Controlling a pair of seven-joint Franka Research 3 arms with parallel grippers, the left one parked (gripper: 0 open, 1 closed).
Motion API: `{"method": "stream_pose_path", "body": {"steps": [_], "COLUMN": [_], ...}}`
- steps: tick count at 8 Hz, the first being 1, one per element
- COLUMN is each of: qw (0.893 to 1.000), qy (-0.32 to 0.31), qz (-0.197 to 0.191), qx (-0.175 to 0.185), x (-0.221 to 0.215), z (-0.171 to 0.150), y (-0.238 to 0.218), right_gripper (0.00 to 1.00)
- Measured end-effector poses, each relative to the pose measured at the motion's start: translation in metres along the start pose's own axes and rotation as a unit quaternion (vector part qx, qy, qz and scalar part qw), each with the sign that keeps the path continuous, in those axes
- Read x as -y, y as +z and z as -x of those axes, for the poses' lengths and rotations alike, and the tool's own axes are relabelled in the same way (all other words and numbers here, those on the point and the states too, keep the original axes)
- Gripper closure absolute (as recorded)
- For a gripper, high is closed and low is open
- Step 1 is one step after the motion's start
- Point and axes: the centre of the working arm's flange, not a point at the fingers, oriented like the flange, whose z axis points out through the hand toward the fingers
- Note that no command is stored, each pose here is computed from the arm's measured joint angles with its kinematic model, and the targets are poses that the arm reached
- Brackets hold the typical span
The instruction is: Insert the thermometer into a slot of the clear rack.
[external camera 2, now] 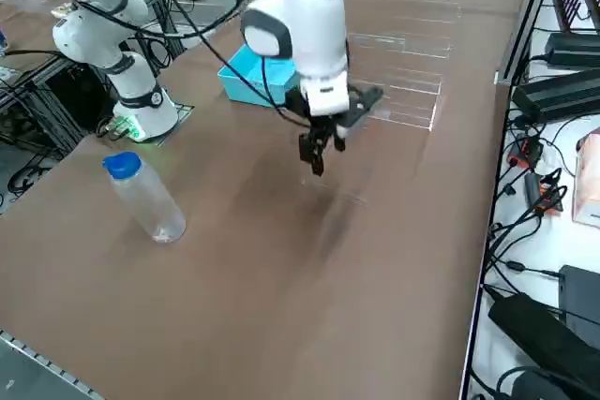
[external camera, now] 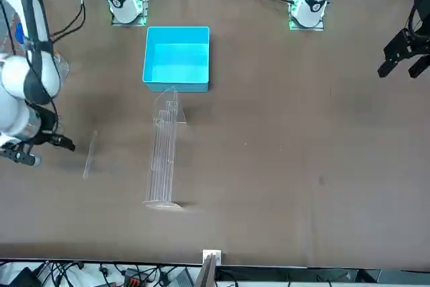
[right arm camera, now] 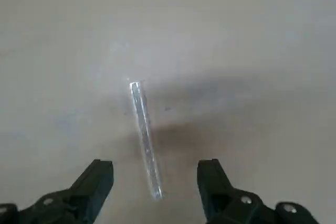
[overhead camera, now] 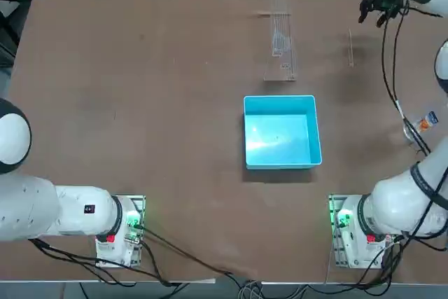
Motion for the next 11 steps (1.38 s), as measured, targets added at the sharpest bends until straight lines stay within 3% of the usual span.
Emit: {"method": "stream_pose_path", "body": {"steps": [5,11], "qw": [1.000,0.998], "qy": [-0.001,-0.061], "qz": [0.001,-0.003], "qx": [0.018,0.018], "x": [0.009,0.015], "z": [0.002,0.004], "y": [0.068,0.089], "right_gripper": [0.05,0.05]}}
